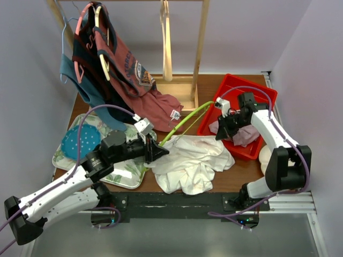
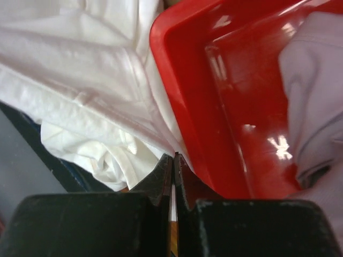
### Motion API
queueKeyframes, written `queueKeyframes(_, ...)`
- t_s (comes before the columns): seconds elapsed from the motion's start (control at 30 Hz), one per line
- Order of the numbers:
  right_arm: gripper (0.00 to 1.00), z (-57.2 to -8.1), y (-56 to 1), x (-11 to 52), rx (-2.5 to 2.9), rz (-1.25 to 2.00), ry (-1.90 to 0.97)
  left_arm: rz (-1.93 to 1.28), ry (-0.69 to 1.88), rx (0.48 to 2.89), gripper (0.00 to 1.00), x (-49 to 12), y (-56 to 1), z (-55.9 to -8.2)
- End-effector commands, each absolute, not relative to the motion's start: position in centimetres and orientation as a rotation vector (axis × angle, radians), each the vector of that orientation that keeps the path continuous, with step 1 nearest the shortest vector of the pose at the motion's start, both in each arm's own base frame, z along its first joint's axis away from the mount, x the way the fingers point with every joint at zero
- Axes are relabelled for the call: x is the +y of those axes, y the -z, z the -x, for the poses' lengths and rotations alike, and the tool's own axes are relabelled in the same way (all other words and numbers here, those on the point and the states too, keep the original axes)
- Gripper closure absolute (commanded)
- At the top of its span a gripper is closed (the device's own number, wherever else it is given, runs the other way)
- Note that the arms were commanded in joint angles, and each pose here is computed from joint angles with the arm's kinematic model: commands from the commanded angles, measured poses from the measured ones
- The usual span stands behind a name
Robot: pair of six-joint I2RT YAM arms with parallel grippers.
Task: Place the tank top on the hanger
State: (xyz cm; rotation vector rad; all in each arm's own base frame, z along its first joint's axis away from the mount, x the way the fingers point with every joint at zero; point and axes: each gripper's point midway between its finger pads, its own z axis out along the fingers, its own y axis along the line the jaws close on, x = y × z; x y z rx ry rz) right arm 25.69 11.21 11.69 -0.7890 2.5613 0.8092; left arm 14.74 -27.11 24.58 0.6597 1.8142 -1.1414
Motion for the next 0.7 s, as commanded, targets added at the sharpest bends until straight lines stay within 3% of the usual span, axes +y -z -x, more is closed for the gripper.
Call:
queueKeyframes(0.0, 1.00, -31.1, -15.9, 9.9, 2.439, 0.682, -0.605, -0.747, 1.206, 1.644, 1.00, -27.5, -27.5, -13.7)
queueKeyframes(0.23, 1.00, -35.4, -21.4, 8.4, 2.296, 0.574, -0.464, -0.798, 1.229, 1.650, 1.00, -27.5, -26.5, -12.8)
queueKeyframes(0.67, 1.00, -36.8, -25.3, 6.9, 2.201, 0.515, -0.368, -0.820, 1.142, 1.757, 1.00, -27.1, -24.0, -13.7)
